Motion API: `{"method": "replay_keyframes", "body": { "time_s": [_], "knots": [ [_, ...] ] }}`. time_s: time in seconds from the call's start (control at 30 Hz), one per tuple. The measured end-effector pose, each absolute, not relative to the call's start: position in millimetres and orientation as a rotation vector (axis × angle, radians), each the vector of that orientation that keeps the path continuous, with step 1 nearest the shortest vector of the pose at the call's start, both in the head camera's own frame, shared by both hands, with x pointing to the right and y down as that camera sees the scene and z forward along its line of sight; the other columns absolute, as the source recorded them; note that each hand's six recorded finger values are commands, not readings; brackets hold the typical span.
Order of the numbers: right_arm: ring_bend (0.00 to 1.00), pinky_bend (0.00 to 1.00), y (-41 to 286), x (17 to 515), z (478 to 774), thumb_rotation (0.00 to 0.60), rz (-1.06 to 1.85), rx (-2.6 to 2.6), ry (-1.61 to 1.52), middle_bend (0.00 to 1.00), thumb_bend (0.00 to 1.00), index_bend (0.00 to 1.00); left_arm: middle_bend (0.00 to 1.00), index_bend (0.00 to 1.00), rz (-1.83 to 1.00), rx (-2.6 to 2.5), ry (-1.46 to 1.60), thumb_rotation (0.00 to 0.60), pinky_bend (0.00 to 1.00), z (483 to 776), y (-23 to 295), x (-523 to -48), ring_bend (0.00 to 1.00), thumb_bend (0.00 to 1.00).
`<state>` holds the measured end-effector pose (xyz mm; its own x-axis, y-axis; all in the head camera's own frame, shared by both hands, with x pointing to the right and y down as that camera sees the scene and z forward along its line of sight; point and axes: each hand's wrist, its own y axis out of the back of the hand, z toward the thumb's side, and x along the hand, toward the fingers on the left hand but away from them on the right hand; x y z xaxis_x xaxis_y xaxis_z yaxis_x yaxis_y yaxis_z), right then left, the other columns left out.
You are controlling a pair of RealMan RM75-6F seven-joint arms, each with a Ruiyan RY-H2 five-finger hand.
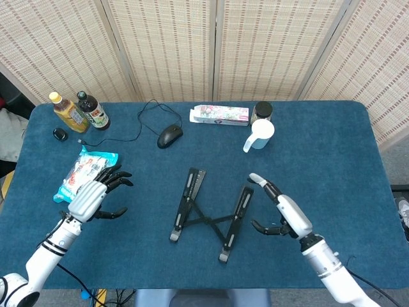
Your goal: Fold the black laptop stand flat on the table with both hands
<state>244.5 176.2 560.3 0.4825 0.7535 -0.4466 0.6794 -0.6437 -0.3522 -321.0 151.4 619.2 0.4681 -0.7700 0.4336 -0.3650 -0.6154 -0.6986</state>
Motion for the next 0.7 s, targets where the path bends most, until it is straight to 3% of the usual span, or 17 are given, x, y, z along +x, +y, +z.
{"method": "replay_keyframes", "body": {
  "time_s": [0.2, 0.3, 0.5, 0.7],
  "knots": [
    [0.0, 0.03, 174.4, 258.8, 551.1, 0.6, 0.928, -2.429, -1.092, 0.14, 0.26, 0.0, 0.17, 0.28, -1.041, -2.171, 0.91, 0.6, 0.05, 621.1, 150.5, -320.0, 0.03, 0.22],
    [0.0, 0.03, 173.9, 264.8, 557.0, 0.6, 0.992, -2.314, -0.952, 0.13, 0.21, 0.0, 0.17, 0.28, -1.055, -2.144, 0.888, 0.6, 0.06, 622.8, 150.0, -320.5, 0.03, 0.22],
    [0.0, 0.03, 172.4, 276.9, 583.1, 0.6, 1.113, -2.063, -0.66, 0.1, 0.06, 0.0, 0.17, 0.28, -1.09, -2.075, 0.831, 0.6, 0.05, 626.4, 149.2, -322.2, 0.03, 0.22],
    [0.0, 0.03, 172.3, 278.8, 619.9, 0.6, 1.175, -1.916, -0.479, 0.1, 0.03, 0.0, 0.17, 0.28, -1.114, -2.06, 0.805, 0.6, 0.06, 630.6, 151.7, -321.8, 0.03, 0.22]
  ]
}}
